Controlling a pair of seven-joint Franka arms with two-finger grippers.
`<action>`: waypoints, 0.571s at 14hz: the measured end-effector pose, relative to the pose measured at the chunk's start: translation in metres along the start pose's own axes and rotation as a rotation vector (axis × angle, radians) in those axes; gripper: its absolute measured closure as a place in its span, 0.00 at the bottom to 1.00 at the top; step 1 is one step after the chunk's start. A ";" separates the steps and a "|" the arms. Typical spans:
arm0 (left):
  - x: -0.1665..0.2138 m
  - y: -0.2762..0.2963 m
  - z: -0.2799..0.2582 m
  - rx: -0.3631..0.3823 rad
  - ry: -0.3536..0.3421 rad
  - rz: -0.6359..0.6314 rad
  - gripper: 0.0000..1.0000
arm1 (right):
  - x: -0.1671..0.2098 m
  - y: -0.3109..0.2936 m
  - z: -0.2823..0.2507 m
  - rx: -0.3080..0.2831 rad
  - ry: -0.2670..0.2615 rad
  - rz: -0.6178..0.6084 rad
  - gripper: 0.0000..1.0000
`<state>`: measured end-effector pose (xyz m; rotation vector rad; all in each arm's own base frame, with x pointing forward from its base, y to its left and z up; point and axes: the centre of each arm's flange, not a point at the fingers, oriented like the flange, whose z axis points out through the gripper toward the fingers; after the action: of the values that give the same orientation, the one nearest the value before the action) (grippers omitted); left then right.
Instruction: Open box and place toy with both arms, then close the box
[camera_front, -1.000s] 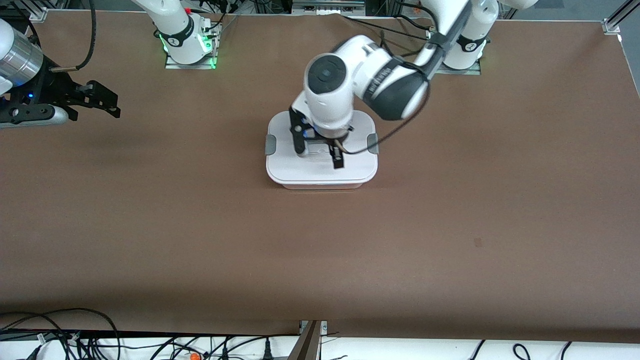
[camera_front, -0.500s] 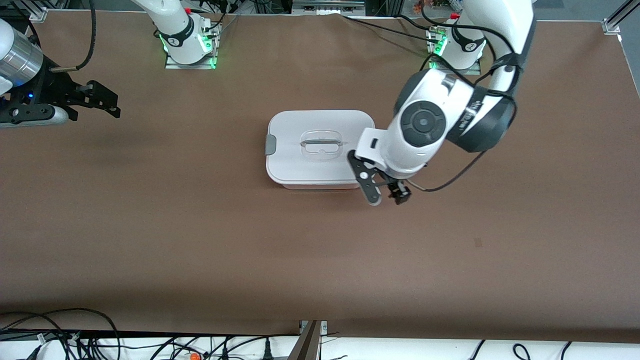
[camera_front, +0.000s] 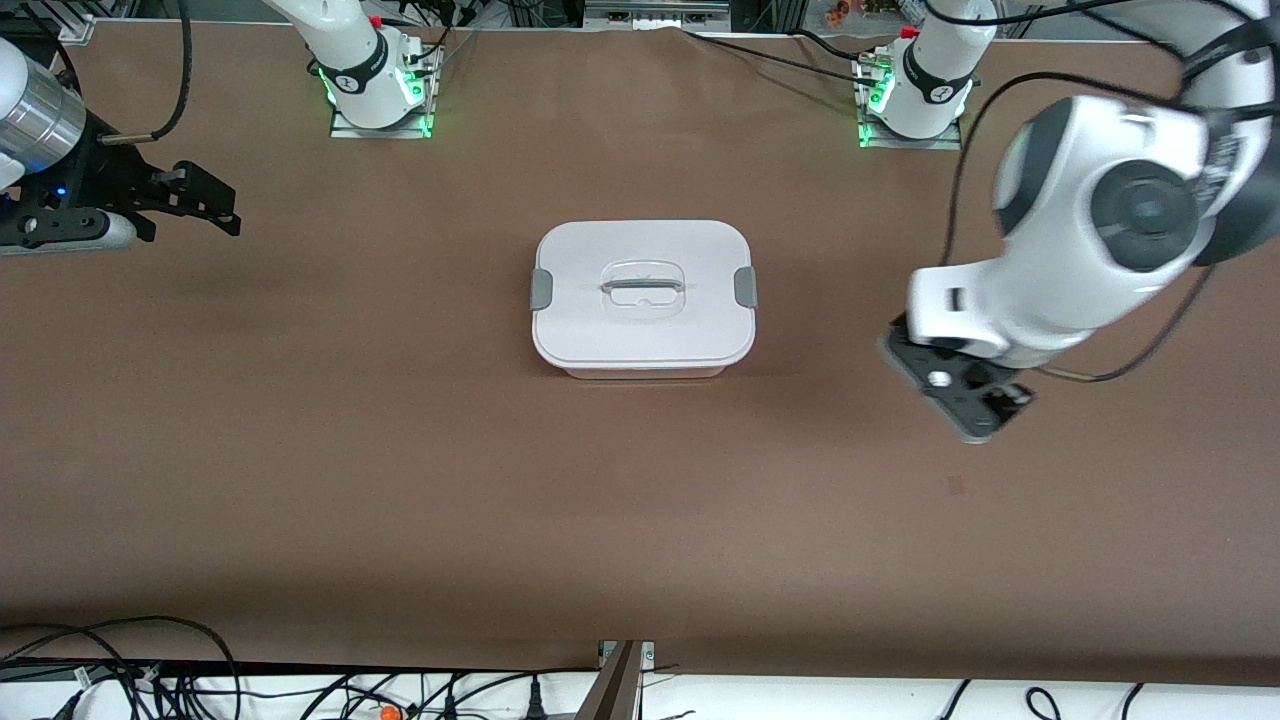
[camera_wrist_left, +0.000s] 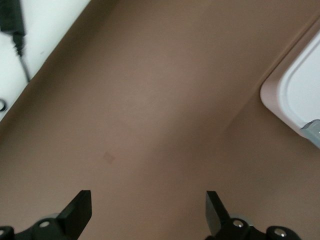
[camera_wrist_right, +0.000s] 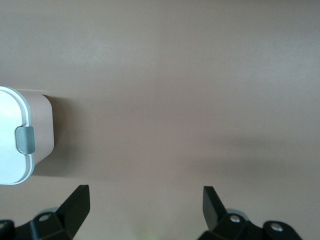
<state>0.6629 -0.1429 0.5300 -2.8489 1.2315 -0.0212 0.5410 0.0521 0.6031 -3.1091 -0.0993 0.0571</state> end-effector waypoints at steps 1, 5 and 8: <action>-0.018 -0.016 -0.009 0.003 0.005 -0.053 0.00 | 0.000 0.000 0.000 0.000 0.000 0.000 0.00; -0.079 -0.036 -0.036 0.000 0.004 -0.338 0.00 | 0.000 0.000 0.000 0.000 0.000 0.000 0.00; -0.107 -0.023 -0.054 -0.017 -0.023 -0.549 0.00 | 0.000 0.000 0.000 0.000 -0.001 0.000 0.00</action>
<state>0.6048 -0.0502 0.5846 -3.0880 0.4134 0.0066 0.5410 0.0520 0.6030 -3.1093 -0.0992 0.0582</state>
